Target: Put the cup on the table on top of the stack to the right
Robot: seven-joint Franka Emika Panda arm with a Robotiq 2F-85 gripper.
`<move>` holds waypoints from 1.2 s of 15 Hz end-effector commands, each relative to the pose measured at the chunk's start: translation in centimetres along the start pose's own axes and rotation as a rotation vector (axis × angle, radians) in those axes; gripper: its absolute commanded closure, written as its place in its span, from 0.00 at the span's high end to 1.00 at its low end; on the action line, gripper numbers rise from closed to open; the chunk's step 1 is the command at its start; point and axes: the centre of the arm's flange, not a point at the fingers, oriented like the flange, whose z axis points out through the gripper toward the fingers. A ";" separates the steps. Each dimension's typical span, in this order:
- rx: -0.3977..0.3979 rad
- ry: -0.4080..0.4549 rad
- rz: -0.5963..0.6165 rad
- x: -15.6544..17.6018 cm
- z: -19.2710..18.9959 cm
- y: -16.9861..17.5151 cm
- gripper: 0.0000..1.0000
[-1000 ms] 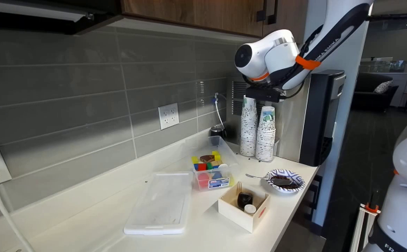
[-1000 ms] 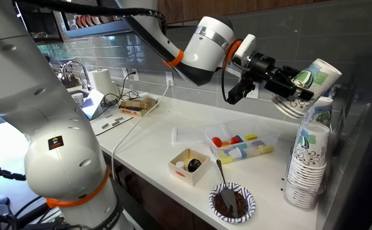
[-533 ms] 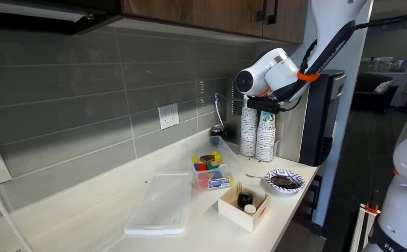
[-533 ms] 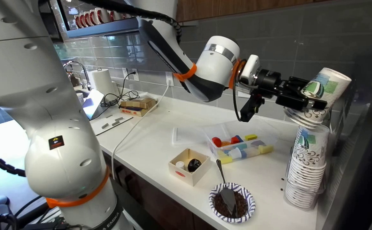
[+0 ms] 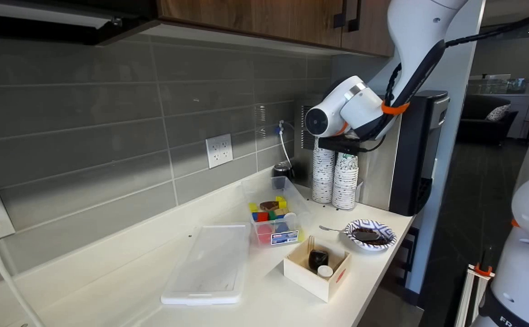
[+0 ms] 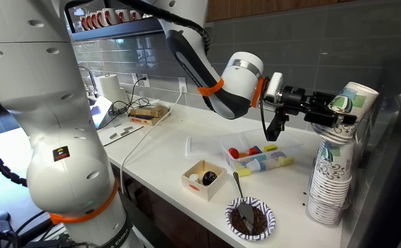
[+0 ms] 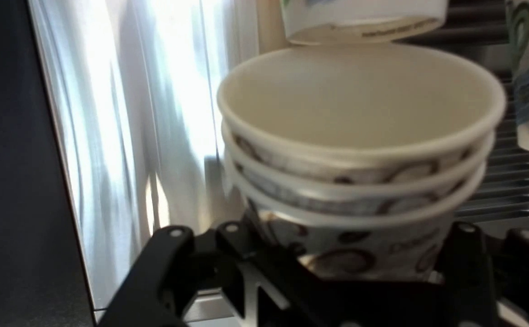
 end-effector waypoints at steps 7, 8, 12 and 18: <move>0.059 0.148 0.090 -1.0 2.1 -2.0 0.44; 0.057 0.156 0.082 -1.2 2.2 -2.0 0.44; 0.042 0.164 0.056 -2.3 2.8 -1.4 0.44; 0.049 0.158 0.034 -4.3 2.8 -1.3 0.44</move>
